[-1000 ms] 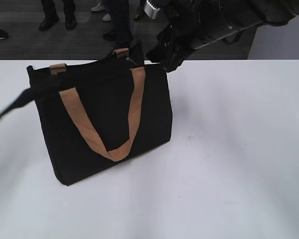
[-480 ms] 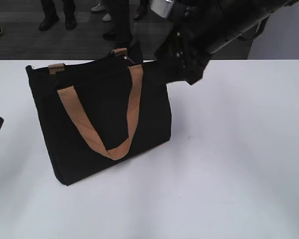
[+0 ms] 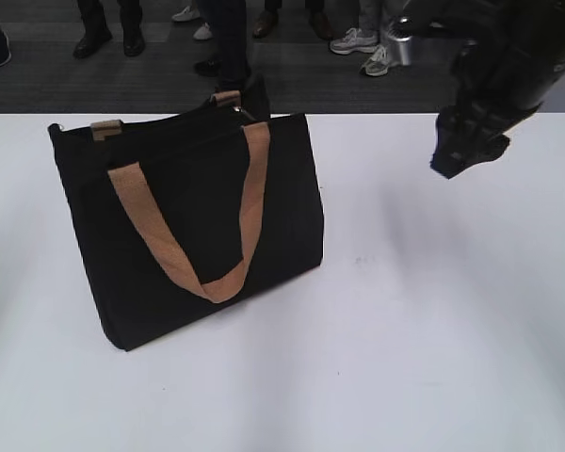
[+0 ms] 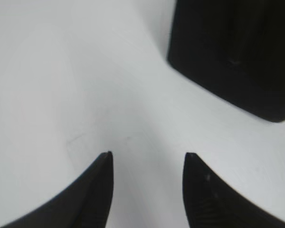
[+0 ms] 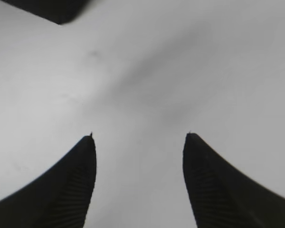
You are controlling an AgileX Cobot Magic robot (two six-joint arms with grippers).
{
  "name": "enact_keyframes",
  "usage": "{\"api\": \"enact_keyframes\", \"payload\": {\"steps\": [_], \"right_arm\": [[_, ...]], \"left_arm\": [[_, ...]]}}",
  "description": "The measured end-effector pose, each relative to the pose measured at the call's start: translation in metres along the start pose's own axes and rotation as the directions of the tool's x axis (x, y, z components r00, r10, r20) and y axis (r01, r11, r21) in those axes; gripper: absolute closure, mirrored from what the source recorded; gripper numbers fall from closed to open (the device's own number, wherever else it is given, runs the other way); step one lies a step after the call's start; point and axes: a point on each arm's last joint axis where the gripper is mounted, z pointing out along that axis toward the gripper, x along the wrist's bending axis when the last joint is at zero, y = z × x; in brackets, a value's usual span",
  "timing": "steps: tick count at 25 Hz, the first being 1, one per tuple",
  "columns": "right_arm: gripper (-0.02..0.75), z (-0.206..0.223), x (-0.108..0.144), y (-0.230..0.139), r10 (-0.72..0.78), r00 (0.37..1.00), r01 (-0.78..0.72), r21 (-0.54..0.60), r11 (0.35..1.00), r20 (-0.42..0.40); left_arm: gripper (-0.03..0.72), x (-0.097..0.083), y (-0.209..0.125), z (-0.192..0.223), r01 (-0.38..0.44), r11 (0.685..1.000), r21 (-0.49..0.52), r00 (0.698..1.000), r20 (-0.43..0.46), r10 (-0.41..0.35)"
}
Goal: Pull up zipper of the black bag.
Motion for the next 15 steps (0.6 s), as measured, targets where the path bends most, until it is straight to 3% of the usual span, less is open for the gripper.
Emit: {"api": "enact_keyframes", "payload": {"steps": [2,4,6,12,15], "right_arm": [[0.285,-0.002,-0.013,-0.010,0.159,0.985,-0.162,0.040,0.986,0.059],[0.285,-0.006,-0.025,-0.021,0.313,0.943,-0.320,0.052,0.946,0.109],[0.285,-0.013,-0.034,-0.031,0.433,0.891,-0.442,0.038,0.896,0.135],[0.285,-0.058,-0.055,-0.064,0.613,0.765,-0.613,-0.066,0.787,0.197],[0.285,-0.079,-0.049,-0.079,0.647,0.735,-0.636,-0.123,0.762,0.205]], "left_arm": [[0.330,0.010,0.008,-0.003,0.141,0.990,0.005,0.989,-0.053,-0.141],[0.330,0.021,0.019,-0.008,0.278,0.961,-0.005,0.957,-0.082,-0.278],[0.330,0.027,0.027,-0.009,0.355,0.935,0.011,0.932,-0.081,-0.353],[0.330,0.032,0.034,-0.006,0.415,0.909,0.033,0.909,-0.063,-0.412],[0.330,0.027,0.038,-0.005,0.390,0.920,0.035,0.921,-0.037,-0.388]]}}
